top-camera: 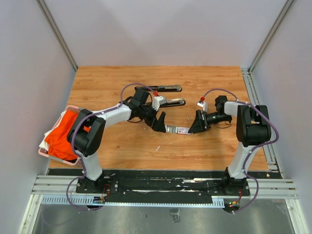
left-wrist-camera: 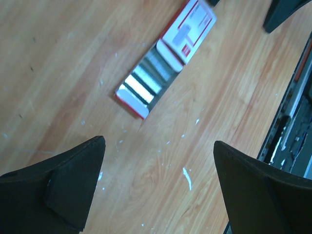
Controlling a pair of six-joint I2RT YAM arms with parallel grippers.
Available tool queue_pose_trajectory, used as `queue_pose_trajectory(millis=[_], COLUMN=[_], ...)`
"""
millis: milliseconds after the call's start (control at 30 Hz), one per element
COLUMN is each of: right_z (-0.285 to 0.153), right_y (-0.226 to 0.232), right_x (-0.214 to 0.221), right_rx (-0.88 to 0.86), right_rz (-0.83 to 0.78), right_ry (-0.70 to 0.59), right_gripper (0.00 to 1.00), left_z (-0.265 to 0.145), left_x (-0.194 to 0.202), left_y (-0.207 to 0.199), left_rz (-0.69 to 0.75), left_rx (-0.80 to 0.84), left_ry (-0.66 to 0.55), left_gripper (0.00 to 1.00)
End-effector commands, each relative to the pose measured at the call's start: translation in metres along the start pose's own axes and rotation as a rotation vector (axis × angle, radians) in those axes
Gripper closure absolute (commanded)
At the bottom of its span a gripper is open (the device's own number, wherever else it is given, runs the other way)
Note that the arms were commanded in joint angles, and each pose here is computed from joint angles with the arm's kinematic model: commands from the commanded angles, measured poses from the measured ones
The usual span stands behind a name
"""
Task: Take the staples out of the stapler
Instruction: Close the staple box at the center of the board.
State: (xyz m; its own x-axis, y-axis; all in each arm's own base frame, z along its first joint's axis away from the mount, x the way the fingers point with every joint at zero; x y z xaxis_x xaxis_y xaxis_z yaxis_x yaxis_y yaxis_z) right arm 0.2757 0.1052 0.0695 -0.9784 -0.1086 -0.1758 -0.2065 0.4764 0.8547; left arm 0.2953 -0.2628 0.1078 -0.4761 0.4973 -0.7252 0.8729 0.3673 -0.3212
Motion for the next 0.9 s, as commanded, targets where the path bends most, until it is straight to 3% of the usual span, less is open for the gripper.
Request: queue_pose_trajectory(millis=[0,867], right_z=[0.004,0.021], right_y=[-0.012,-0.023], right_x=[0.013,0.009], right_rx=[0.052,0.055], right_rz=[-0.01,-0.011], right_ry=[0.072,0.126], right_gripper=[0.17,0.17], left_z=[0.005,0.034], left_x=[0.019,0.024], left_y=[0.005,0.007], left_rz=[-0.018,-0.059], left_rx=[-0.017,0.05], left_ry=[0.038,0.064], left_gripper=[0.03,0.05])
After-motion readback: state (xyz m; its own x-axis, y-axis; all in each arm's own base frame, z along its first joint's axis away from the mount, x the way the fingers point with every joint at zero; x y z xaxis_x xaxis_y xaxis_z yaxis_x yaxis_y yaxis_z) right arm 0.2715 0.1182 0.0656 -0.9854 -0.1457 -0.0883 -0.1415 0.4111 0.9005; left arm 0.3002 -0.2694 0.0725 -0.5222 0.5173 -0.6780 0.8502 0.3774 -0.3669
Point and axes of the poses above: each gripper's point midway between its finger pads, its own z axis out along the fingers, its own y axis along the line the jaws close on, x = y × z, the point moved 5 cm from there along -z, back along the fingers, and after that the axes turned 11 degrees about z, right-handed, at the moved point
